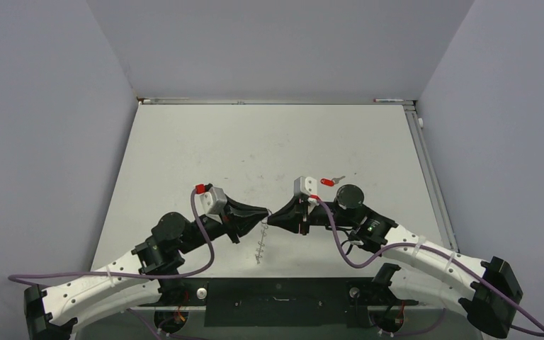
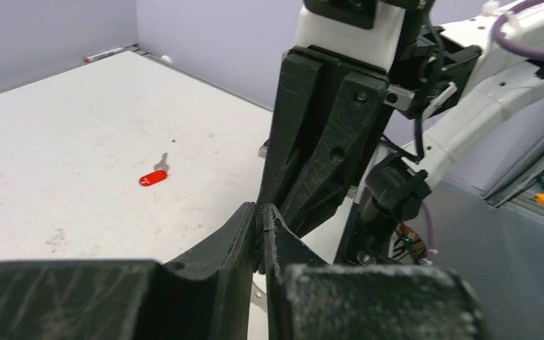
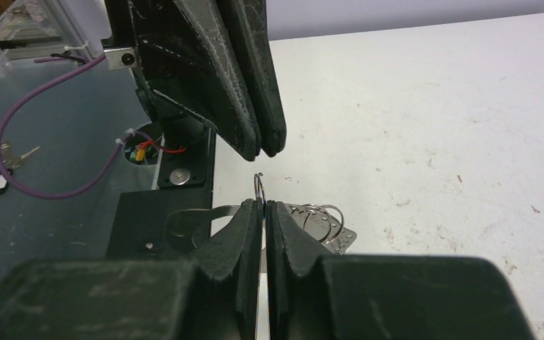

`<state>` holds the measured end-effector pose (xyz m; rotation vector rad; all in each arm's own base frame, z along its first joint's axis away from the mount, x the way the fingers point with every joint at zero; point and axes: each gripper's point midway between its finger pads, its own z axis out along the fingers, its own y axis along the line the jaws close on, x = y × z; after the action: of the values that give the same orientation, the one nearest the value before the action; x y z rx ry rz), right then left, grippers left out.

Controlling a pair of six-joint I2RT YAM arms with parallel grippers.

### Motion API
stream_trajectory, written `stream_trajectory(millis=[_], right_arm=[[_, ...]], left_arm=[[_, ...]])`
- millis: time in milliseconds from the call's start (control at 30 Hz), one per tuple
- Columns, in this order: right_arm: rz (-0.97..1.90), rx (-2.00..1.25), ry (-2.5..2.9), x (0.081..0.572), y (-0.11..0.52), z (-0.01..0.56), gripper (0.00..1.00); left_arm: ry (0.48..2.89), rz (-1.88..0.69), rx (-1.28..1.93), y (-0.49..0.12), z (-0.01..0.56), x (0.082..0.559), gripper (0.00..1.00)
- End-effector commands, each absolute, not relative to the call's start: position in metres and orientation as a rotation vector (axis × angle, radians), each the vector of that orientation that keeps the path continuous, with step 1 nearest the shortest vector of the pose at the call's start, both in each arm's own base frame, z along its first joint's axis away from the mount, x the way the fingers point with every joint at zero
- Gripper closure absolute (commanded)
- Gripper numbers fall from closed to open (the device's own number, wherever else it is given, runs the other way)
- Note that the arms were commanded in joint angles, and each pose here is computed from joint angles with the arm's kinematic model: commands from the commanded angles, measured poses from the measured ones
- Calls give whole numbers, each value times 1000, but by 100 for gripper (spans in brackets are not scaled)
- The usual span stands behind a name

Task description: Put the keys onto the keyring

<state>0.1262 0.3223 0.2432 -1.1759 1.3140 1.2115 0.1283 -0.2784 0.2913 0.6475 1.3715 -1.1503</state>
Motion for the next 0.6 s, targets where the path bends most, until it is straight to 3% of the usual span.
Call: stream_trajectory(millis=[0,100,233,567], right_arm=[[1131,-1135,1244,139,319,270,95],[1114,-1159,1286,138,317,268,95],[1084,-1175,1361,137,311,269,95],[1068,-1247,1360,113,305,281,95]], left_arm=[[1377,-1078,556,-267,290,142,86],[1372,-1084,563,-264,284,139,61],[1304,-1164,690,-272,279,117,50],[1195,-1198,896,-281,268,92,62]])
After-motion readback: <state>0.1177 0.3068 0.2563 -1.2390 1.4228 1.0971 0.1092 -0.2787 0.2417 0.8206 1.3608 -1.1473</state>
